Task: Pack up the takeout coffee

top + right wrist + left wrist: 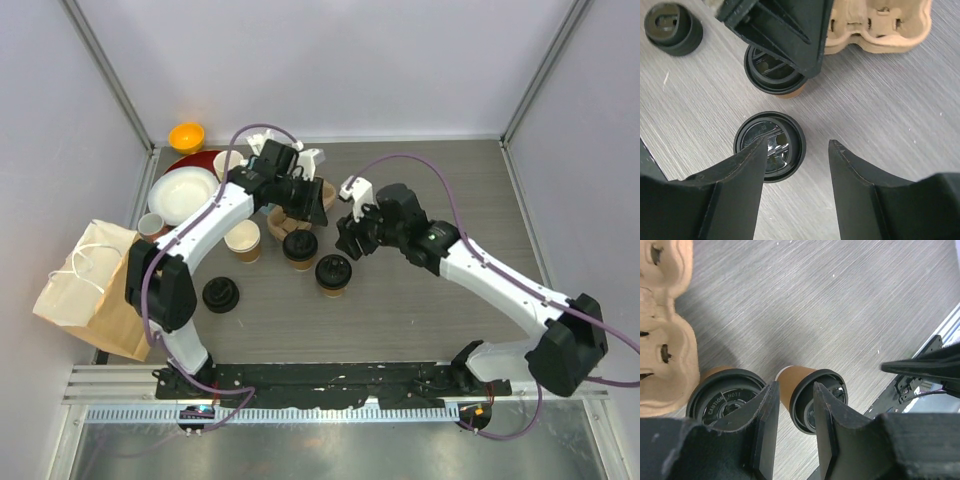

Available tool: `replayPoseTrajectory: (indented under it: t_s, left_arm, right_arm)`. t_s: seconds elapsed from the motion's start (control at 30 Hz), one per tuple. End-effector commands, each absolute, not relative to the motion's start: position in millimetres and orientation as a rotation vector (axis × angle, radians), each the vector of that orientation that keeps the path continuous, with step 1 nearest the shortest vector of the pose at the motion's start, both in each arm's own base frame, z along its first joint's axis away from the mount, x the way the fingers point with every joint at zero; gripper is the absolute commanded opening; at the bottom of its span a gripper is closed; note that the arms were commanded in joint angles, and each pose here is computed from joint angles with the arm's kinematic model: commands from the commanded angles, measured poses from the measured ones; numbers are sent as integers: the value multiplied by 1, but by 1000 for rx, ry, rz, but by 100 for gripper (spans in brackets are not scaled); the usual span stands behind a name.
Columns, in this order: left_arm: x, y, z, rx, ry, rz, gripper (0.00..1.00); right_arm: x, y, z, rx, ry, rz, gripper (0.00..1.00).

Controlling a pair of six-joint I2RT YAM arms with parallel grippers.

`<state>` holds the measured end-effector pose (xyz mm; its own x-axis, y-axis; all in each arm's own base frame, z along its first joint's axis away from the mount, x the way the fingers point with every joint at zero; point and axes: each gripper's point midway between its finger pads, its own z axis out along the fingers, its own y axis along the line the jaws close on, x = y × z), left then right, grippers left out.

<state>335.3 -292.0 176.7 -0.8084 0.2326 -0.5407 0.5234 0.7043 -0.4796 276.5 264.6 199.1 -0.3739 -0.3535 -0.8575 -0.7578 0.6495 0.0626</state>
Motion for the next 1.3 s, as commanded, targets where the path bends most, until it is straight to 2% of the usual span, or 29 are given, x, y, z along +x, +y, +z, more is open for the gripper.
replayPoseTrajectory:
  t_s: [0.0, 0.23, 0.37, 0.5, 0.63, 0.77, 0.8, 0.87, 0.9, 1.07, 1.17, 1.2, 1.27]
  left_arm:
    - [326, -283, 212, 630, 2366, -904, 36]
    - [291, -264, 213, 755, 2393, -933, 29]
    - [267, -260, 208, 853, 2397, -991, 29]
    - [265, -258, 210, 858, 2392, -989, 29]
    - [246, -264, 216, 946, 2347, -1118, 28]
    - [217, -257, 215, 1181, 2249, -1201, 31]
    - [214, -253, 213, 1318, 2159, -1169, 31]
    - [194, -235, 214, 1479, 2145, -1144, 32]
    - [192, -227, 214, 1633, 2018, -1085, 33]
    - [164, -192, 227, 2006, 1775, -848, 42]
    - [158, -205, 219, 2197, 1564, -605, 43]
    - [161, -232, 219, 2235, 1391, -493, 43]
    - [145, -257, 206, 2238, 1238, -456, 41]
  right_arm:
    - [279, 278, 192, -1148, 1942, 575, 56]
    - [281, 296, 173, -1229, 1968, 685, 56]
    - [280, 301, 160, -1253, 1987, 730, 55]
    - [281, 303, 157, -1248, 1993, 742, 51]
    - [282, 302, 169, -1194, 1998, 767, 54]
    - [292, 293, 202, -1036, 1977, 893, 57]
    - [296, 289, 206, -990, 1984, 915, 57]
    - [314, 277, 210, -847, 2039, 937, 57]
    - [320, 274, 206, -825, 2057, 919, 56]
    - [322, 274, 191, -690, 2164, 979, 55]
    - [325, 275, 192, -645, 2151, 1043, 55]
    - [327, 275, 193, -613, 2153, 1067, 54]
    - [330, 272, 194, -590, 2160, 1128, 49]
